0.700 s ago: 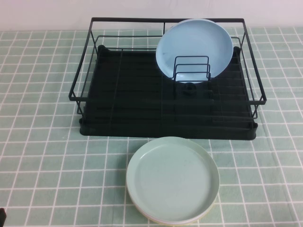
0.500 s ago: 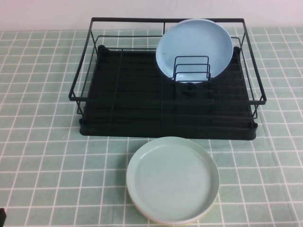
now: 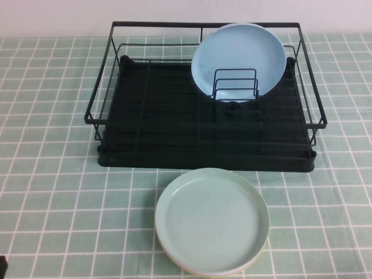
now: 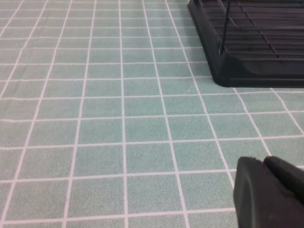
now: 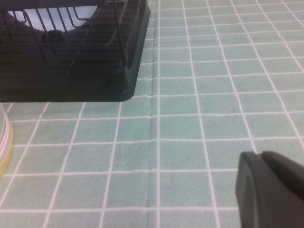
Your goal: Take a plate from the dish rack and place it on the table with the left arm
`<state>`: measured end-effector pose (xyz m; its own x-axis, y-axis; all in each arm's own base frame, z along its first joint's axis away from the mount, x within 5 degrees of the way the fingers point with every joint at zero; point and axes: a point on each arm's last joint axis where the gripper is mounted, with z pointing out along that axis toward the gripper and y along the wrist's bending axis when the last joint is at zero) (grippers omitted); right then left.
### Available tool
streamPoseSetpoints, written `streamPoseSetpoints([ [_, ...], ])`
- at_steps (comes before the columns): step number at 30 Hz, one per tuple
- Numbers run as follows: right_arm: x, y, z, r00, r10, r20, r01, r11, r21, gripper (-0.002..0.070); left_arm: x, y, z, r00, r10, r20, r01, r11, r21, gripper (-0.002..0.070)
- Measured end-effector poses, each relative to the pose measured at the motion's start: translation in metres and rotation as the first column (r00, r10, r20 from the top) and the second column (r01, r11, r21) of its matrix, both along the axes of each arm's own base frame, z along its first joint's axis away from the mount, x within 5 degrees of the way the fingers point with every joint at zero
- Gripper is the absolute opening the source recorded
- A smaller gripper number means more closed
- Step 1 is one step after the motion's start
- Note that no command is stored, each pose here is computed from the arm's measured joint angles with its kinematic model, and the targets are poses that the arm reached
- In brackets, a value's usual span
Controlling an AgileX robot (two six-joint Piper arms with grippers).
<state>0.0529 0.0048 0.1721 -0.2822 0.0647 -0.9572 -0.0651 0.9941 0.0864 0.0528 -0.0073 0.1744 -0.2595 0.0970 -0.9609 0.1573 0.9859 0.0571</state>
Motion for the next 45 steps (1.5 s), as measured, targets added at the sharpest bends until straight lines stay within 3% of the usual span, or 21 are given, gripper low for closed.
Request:
streamPoseSetpoints([
  [31, 0.0, 0.0, 0.0, 1.0, 0.0, 0.0, 0.0, 1.0, 0.0, -0.0018, 0.0, 0.0, 0.0, 1.0, 0.001, 0.0, -0.001, 1.0, -0.002, -0.0004],
  [33, 0.0, 0.0, 0.0, 1.0, 0.0, 0.0, 0.0, 1.0, 0.0, -0.0018, 0.0, -0.001, 0.001, 1.0, 0.006, -0.002, -0.006, 0.997, -0.079, -0.0004],
  [36, 0.0, 0.0, 0.0, 1.0, 0.0, 0.0, 0.0, 1.0, 0.0, -0.0018, 0.001, -0.005, 0.006, 1.0, 0.023, 0.01, -0.019, 0.949, -0.314, -0.0004],
  [40, 0.0, 0.0, 0.0, 1.0, 0.0, 0.0, 0.0, 1.0, 0.0, -0.0018, 0.002, -0.007, 0.017, 0.997, 0.062, 0.052, -0.019, 0.804, -0.595, -0.0004],
  [42, 0.0, 0.0, 0.0, 1.0, 0.0, 0.0, 0.0, 1.0, 0.0, -0.0018, 0.002, -0.006, 0.02, 0.995, 0.078, 0.07, -0.014, 0.763, -0.647, -0.0004],
  [45, 0.0, 0.0, 0.0, 1.0, 0.0, 0.0, 0.0, 1.0, 0.0, -0.0018, 0.003, -0.005, 0.023, 0.991, 0.094, 0.093, -0.007, 0.735, -0.678, -0.0004],
])
